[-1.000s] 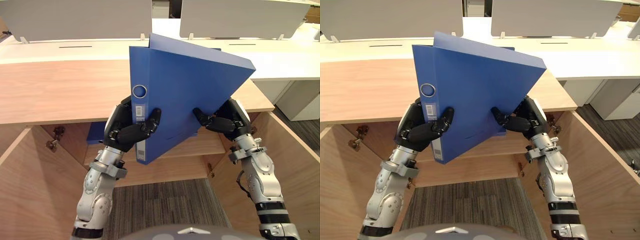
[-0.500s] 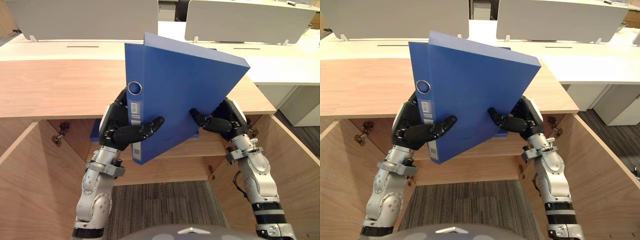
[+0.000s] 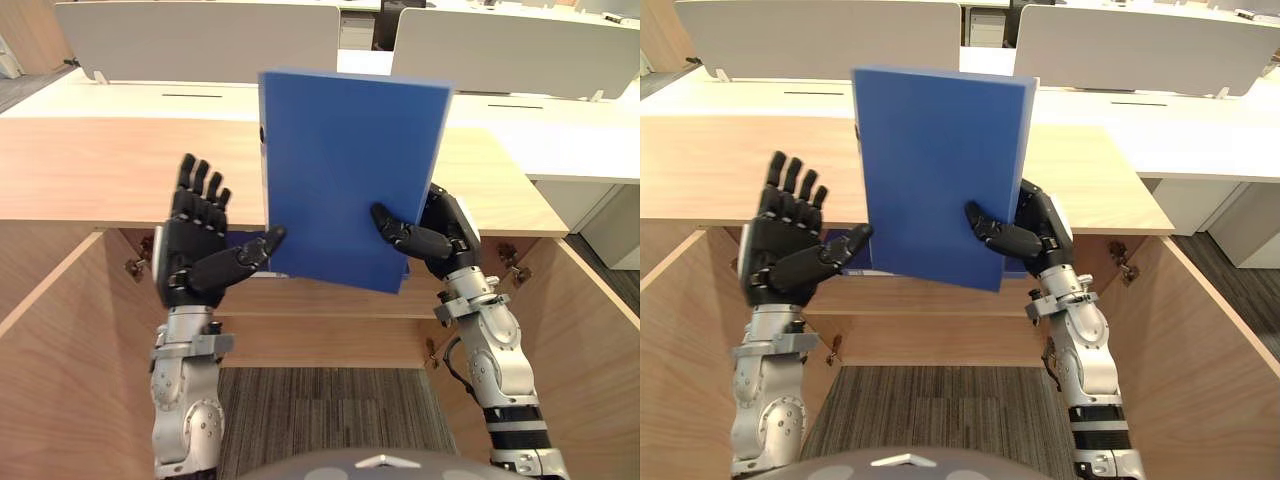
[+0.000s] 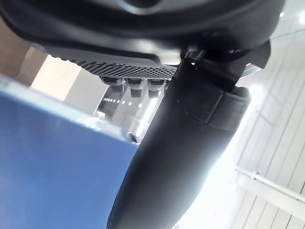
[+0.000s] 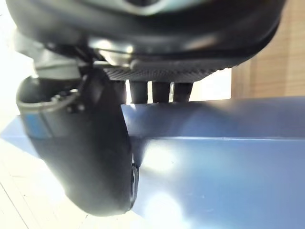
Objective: Walk over to the cabinet, pick up the folder, carry it to the office cabinet, place the folder inside the office cabinet, then close the office cabinet door
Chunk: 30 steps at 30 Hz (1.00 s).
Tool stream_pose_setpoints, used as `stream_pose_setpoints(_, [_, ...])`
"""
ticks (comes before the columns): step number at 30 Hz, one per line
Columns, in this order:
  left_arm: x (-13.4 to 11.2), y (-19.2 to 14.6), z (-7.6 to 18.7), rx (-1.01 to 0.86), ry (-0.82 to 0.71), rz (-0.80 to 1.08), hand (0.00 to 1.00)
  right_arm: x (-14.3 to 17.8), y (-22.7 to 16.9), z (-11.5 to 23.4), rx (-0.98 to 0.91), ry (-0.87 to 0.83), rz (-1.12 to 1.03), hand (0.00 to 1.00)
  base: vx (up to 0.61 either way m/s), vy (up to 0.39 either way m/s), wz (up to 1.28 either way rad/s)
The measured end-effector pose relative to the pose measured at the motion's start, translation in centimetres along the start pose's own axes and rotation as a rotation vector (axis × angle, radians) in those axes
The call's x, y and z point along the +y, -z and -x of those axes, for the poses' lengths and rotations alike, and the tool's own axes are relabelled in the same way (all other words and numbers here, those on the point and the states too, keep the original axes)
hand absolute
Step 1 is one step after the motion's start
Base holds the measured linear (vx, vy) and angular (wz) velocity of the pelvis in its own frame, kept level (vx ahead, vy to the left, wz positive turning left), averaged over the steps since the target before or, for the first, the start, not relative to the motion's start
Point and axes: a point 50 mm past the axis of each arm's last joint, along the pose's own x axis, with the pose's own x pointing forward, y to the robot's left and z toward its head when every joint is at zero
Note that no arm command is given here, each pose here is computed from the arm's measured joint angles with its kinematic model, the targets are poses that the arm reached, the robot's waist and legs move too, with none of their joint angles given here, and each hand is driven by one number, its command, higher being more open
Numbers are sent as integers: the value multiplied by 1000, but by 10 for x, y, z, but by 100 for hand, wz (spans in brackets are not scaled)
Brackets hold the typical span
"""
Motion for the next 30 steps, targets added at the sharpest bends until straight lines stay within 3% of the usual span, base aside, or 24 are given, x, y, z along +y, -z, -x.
stream_pose_setpoints(6, [24,-18,10,-95,-197,-111,100,-5,-4,1,-26,48,-11,0,-18,-9,15])
stream_pose_setpoints(15, [51,-22,37,-32,-355,-251,100,-6,-12,1,-64,68,-5,0,-15,-2,8])
stream_pose_setpoints(21, [72,3,59,132,-478,-315,100,-16,-14,7,-70,127,3,0,-1,3,9])
stream_pose_setpoints(30, [99,68,120,579,-626,-359,100,-18,-17,10,-81,144,10,0,1,1,1])
